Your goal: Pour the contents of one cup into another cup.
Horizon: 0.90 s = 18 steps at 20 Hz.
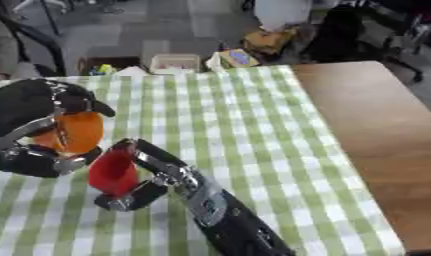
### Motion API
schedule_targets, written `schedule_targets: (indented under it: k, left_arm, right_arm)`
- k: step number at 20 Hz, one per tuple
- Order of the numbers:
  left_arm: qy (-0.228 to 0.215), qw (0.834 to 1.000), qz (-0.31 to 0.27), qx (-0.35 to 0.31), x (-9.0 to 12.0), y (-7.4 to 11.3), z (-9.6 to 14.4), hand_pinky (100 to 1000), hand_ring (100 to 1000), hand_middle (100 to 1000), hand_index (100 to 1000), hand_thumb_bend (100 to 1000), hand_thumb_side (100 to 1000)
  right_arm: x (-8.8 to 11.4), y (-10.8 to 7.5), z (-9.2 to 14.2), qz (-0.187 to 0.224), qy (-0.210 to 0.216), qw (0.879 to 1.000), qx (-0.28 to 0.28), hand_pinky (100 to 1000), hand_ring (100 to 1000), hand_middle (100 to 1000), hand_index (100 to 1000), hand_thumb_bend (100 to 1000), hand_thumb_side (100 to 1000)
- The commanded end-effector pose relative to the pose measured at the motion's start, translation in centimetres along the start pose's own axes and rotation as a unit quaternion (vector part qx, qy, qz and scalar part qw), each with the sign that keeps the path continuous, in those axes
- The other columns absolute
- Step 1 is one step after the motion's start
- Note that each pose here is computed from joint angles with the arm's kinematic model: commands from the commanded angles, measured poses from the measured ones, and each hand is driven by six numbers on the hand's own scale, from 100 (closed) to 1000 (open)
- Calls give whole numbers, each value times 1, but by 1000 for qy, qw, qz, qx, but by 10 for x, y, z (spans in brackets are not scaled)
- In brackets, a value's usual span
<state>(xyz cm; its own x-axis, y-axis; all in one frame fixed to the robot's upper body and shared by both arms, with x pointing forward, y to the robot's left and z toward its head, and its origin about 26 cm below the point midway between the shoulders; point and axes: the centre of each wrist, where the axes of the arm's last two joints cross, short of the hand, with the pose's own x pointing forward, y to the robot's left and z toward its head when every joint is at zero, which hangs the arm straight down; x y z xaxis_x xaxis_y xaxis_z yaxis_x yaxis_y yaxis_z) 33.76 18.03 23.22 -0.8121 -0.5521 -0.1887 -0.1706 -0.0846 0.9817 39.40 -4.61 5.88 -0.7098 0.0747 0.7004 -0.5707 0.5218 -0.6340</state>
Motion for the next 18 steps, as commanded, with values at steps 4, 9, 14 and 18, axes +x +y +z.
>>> schedule_targets:
  k: [4,9,14,18]
  left_arm:
    - [-5,999,-37,-22,-3,10,2,388,363,378,801,100,137]
    - [-10,998,-44,-44,-3,8,2,391,362,374,796,100,140]
    - [-14,996,-49,-70,-4,6,4,393,361,371,792,100,144]
    - [-16,994,-60,-85,-3,8,6,396,361,368,786,100,142]
  right_arm:
    - [5,-3,-6,0,-12,1000,-2,493,251,212,499,100,100]
    - [4,-3,-6,0,-12,1000,-2,493,251,224,499,100,100]
    - [4,-4,-6,0,-11,1000,-3,493,251,227,499,100,100]
    - [3,-4,-4,0,-9,1000,-3,492,251,227,499,100,100]
